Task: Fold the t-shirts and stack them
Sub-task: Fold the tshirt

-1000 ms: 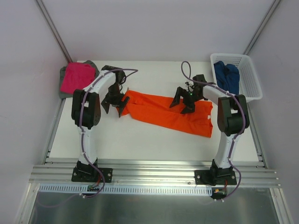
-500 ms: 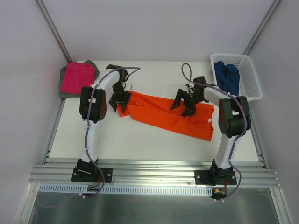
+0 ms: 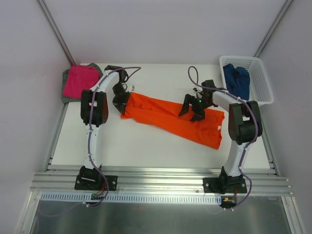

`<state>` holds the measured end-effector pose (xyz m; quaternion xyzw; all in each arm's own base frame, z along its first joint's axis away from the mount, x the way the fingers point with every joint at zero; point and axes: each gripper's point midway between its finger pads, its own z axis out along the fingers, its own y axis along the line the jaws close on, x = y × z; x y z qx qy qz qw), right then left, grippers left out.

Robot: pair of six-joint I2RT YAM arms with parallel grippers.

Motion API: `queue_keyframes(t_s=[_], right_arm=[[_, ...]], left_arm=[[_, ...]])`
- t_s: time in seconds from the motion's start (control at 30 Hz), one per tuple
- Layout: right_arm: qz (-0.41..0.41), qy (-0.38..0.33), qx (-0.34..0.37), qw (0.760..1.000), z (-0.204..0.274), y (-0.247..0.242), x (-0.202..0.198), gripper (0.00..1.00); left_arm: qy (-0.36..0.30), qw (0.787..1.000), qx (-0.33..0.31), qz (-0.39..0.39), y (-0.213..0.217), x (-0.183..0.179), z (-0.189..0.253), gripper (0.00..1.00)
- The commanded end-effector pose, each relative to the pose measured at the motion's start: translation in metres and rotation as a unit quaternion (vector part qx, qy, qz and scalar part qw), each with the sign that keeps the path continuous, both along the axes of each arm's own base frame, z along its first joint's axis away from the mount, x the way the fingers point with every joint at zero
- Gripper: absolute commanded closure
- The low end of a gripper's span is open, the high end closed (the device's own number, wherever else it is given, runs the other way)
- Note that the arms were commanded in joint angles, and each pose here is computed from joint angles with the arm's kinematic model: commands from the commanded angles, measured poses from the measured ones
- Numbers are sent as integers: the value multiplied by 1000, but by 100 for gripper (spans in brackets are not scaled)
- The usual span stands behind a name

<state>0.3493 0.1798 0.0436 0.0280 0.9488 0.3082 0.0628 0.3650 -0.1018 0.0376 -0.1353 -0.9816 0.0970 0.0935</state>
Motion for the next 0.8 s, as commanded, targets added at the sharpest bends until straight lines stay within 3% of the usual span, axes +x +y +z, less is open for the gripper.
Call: queue_keyframes(t_s=[0.0,0.17,0.53,0.77], right_arm=[[26,-22,-65,997,-1,-21,-9,9],[84,-115,-75,987,44,10,-11,6],[74,-32,-47,996,29,47,-77,4],[58,7,-72,996,-3,30,-78,1]], left_arm=[[-34,999,-42,-6,2,2,50,98],[-18,998,-67,0,-6,-8,51,96],[-10,998,-69,-5,-11,-12,49,97],[1,997,-70,-11,-10,-19,48,97]])
